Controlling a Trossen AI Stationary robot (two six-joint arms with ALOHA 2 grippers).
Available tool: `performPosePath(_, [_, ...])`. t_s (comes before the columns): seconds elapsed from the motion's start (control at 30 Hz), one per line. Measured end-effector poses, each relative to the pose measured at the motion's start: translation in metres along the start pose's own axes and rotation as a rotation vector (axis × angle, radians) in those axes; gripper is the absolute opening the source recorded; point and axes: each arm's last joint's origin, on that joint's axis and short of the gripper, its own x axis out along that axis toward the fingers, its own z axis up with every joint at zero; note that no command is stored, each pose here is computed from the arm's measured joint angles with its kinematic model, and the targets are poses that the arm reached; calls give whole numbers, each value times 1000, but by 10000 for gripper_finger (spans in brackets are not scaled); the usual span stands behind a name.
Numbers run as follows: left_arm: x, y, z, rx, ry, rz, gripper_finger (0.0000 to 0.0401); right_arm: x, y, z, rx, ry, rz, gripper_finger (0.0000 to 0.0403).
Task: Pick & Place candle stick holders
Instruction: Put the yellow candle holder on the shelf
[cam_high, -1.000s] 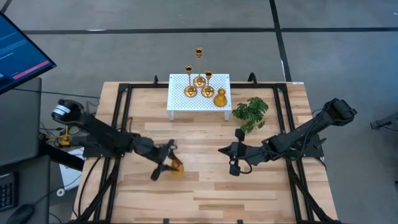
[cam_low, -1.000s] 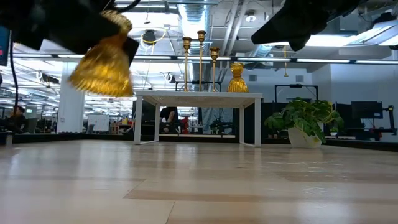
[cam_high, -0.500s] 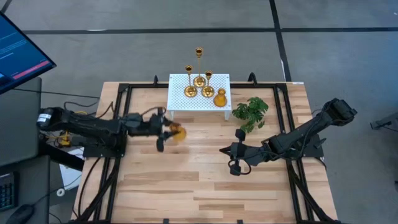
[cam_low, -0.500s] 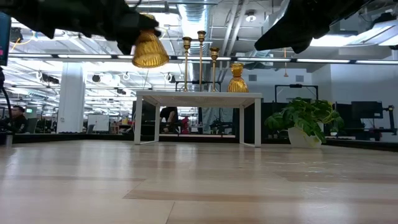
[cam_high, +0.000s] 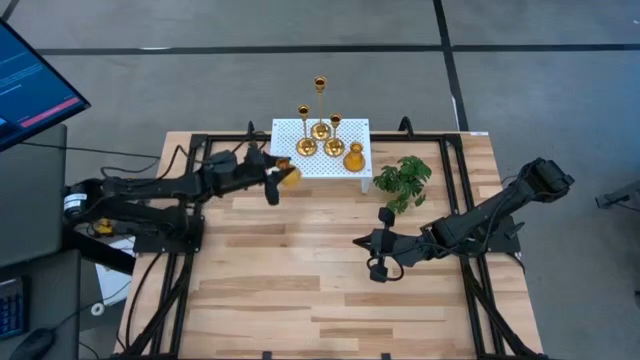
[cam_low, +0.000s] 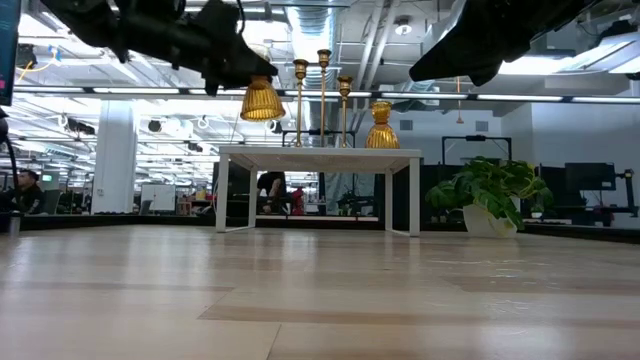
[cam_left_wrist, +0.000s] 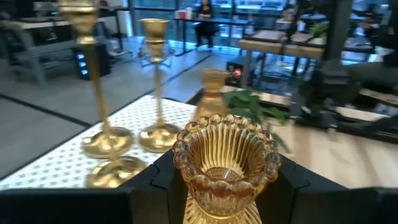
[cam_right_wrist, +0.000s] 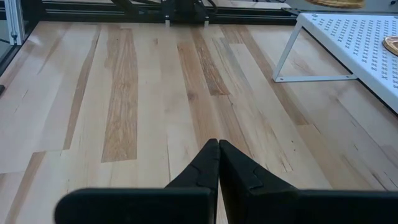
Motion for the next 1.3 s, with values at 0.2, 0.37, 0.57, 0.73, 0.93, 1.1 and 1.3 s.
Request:
performPosePath(0.2, [13,16,-6,-18,48,84,141,0,0,0,0,0,0,0])
performPosePath(0.37, [24,28,-10,-38,80,142,141,0,0,0,0,1,0,0])
performPosePath(0.57, [32,34,-14,-39,104,170,141,0,0,-1,-3,5,-1,0])
performPosePath(0.73, [34,36,-17,-43,119,185,141,0,-1,-2,-10,15,-4,0])
performPosePath(0.93, [35,37,-19,-43,125,206,141,0,-1,-2,-12,18,-5,0])
performPosePath(1.1, [36,37,-20,-44,127,207,141,0,-1,-2,-12,18,-5,0])
performPosePath(1.3, [40,37,-23,-57,132,209,141,0,-1,-2,-12,18,-5,0])
